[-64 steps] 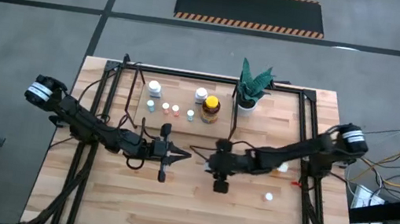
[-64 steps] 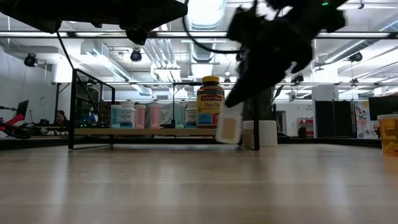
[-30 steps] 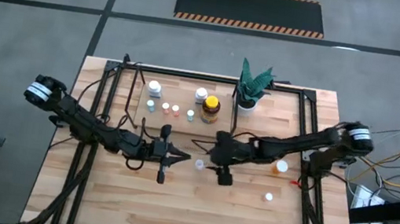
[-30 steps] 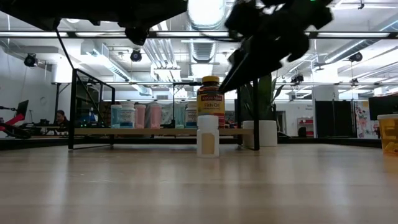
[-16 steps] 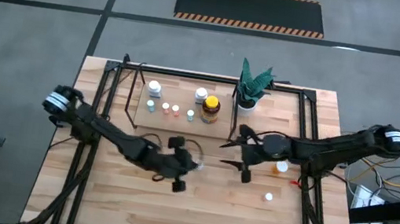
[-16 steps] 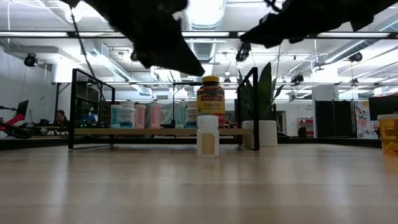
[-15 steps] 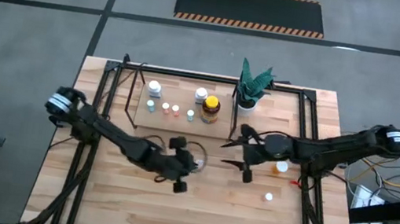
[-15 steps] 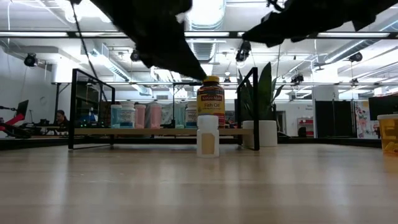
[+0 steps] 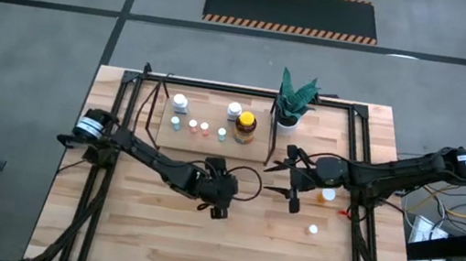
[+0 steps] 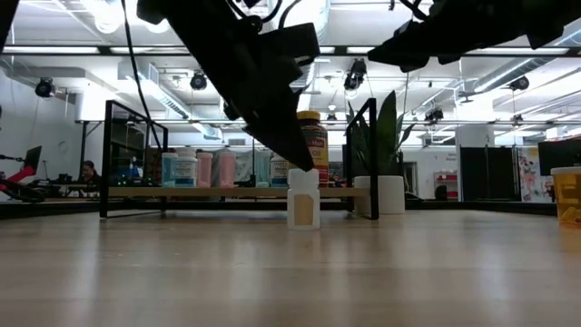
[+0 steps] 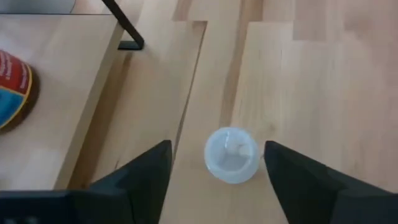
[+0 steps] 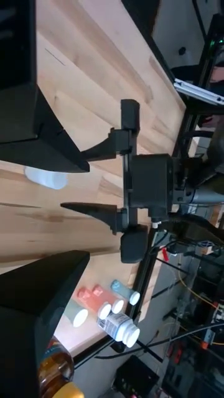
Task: Pick and place medicine bottles onto shelf by color
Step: Put the transparent medicine bottle on the shelf
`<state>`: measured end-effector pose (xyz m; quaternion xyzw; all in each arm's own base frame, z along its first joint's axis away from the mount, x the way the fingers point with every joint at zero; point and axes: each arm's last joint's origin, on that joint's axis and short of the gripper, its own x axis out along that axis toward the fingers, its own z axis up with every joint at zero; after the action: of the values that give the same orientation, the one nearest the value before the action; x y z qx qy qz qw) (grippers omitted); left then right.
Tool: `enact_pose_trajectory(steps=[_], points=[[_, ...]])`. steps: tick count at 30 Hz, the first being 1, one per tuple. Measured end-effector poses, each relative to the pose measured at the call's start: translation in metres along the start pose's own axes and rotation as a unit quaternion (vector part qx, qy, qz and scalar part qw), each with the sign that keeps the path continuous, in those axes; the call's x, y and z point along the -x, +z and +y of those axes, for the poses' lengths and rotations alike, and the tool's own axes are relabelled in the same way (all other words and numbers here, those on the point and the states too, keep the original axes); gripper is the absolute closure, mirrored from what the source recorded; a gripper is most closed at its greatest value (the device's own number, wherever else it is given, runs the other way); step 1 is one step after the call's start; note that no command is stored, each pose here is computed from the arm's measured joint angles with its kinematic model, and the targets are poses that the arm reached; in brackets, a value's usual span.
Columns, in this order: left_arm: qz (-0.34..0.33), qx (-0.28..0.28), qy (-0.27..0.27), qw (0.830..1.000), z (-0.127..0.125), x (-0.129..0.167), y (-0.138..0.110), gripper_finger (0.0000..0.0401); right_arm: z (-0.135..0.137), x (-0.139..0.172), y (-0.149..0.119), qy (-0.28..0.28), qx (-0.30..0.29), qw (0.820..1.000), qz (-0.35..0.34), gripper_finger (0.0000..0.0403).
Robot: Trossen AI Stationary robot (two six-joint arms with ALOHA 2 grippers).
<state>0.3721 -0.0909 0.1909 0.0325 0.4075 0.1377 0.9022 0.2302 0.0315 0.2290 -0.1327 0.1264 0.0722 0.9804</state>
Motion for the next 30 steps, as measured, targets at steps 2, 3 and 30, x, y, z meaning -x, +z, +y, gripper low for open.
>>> enact_pose_trajectory(steps=[2, 3, 30], points=[[-0.002, 0.001, -0.004, 1.000, -0.001, 0.000, 0.000, 0.0153, 0.000, -0.001, -0.001, 0.000, 0.000, 1.000, 0.002, 0.0196], [-0.003, 0.001, -0.004, 1.000, -0.001, 0.000, 0.000, 0.0151, 0.000, -0.001, -0.001, 0.001, 0.000, 1.000, 0.003, 0.0196], [0.000, -0.003, -0.023, 1.000, -0.002, -0.010, -0.003, 0.0284, 0.002, -0.007, -0.007, 0.005, -0.012, 1.000, 0.021, 0.0195]])
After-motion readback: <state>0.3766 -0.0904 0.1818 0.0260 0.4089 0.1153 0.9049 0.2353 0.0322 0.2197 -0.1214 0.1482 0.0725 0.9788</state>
